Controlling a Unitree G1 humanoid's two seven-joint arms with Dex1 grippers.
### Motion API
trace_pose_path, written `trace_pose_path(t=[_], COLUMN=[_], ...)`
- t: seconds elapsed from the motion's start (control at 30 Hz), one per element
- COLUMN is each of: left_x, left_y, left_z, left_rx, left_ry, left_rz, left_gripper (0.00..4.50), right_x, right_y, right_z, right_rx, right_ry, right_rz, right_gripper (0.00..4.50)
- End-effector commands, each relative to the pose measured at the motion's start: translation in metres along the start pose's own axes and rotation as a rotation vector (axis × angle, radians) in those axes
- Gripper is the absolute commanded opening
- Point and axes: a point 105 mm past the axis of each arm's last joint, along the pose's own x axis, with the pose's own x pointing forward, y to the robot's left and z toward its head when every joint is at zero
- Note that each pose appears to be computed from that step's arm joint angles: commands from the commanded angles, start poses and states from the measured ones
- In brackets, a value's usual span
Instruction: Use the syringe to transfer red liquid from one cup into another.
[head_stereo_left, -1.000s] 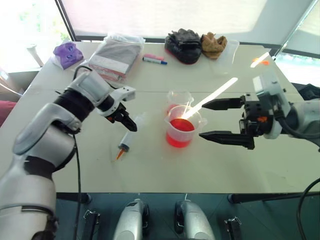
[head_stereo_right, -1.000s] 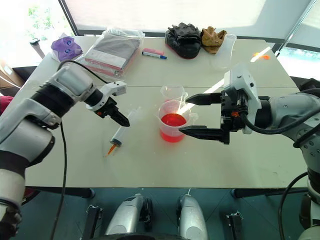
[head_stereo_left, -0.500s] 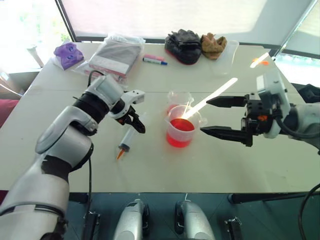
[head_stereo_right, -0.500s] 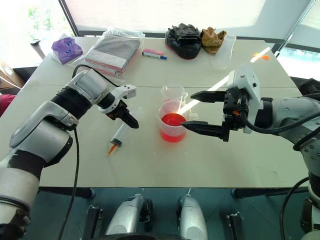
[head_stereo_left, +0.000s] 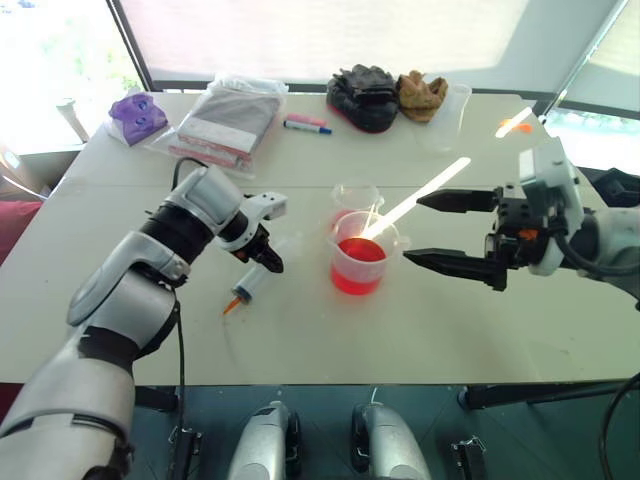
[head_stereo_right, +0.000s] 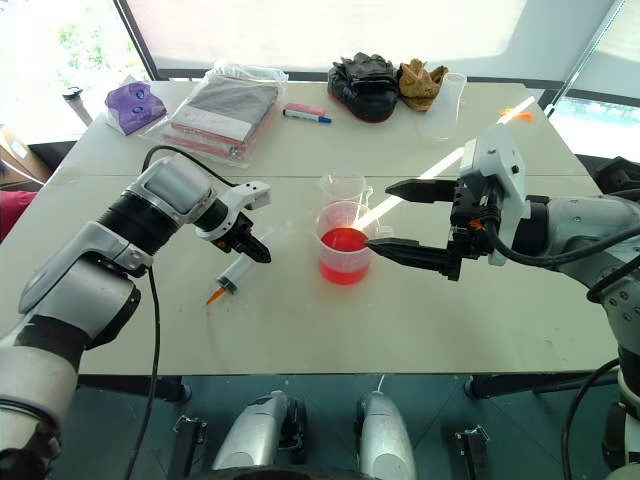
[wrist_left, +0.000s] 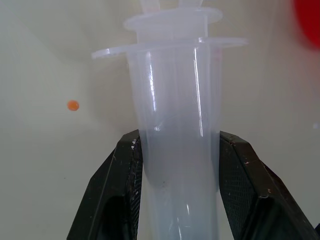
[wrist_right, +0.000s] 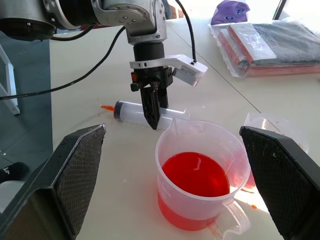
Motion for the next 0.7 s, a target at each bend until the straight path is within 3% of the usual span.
trace_pose_path(t=[0.03, 0.13, 0.23, 0.3, 0.4, 0.5, 0.6, 0.7], left_x=[-0.010, -0.060, -0.169, -0.223, -0.269, -0.283, -0.263, -0.235], left_y=[0.008, 0.004, -0.018, -0.030, -0.048, -0.059, -0.069, -0.089], left_z=[-0.001, 0.032, 0.077, 0.085, 0.094, 0.109, 0.118, 0.120], left_rx=[-0.047, -0.011, 0.147, 0.237, 0.403, 0.553, 0.510, 0.522], left_ry=[-0.030, -0.223, -0.590, -0.768, -0.995, -1.211, -1.269, -1.283], left_rz=[0.013, -0.008, -0.046, -0.047, -0.033, 0.038, -0.080, -0.250], left_gripper=[1.56, 1.56, 1.56, 1.56, 1.56, 1.56, 1.56, 1.56], right_x=[-0.004, -0.012, -0.029, -0.038, -0.050, -0.064, -0.075, -0.070], right_y=[-0.003, -0.008, -0.023, -0.032, -0.049, -0.077, -0.101, -0.110], right_z=[0.007, 0.008, 0.016, 0.024, 0.038, 0.057, 0.080, 0.100], right_rx=[-0.031, -0.004, 0.027, 0.033, 0.009, -0.072, -0.211, -0.357], right_ry=[-0.029, -0.048, -0.115, -0.164, -0.244, -0.331, -0.384, -0.374], right_rz=[-0.030, -0.065, -0.148, -0.191, -0.288, -0.462, -0.632, -0.681], right_gripper=[4.50, 4.50, 4.50, 4.50, 4.50, 4.50, 4.50, 4.50])
